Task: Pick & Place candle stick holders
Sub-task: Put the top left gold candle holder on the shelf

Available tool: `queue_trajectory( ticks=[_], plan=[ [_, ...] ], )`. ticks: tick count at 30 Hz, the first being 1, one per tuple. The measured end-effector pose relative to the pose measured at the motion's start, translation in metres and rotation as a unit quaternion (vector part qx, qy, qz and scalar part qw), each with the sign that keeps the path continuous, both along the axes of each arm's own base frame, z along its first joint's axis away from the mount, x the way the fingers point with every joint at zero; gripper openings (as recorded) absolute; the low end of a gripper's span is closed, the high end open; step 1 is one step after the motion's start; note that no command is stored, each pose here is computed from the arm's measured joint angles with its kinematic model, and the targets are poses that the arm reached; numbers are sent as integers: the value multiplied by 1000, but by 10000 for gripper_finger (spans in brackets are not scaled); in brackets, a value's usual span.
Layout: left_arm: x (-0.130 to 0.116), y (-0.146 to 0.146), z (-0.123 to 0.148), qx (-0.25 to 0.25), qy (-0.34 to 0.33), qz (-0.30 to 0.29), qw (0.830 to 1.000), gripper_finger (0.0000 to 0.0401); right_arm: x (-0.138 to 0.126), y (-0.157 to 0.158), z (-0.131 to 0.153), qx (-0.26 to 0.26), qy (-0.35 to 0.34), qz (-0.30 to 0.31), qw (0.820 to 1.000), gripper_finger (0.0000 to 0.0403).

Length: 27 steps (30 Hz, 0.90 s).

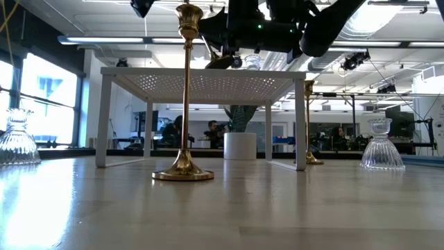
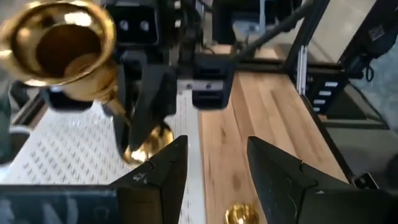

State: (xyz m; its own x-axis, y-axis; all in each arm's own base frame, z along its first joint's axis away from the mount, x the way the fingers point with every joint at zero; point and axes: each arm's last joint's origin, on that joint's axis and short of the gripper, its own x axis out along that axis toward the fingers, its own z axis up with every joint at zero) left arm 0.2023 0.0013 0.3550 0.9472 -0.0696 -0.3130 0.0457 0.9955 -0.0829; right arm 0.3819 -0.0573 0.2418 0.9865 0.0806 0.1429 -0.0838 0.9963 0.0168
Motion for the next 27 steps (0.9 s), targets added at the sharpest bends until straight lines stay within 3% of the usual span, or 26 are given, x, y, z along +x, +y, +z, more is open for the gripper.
queue_trajectory(
  ticks=[10, 16, 27],
  plan=[
    [10, 2, -15, 21, -78, 24, 996, 163, 0, 1, 0, -1, 0, 10, 1000, 2],
    [10, 4, -20, 24, -74, 69, 995, 163, 0, 1, 0, -1, 0, 13, 1000, 2],
    [10, 6, -19, 28, -81, 90, 992, 163, 0, 1, 1, -8, -5, 13, 1000, 2]
  ],
)
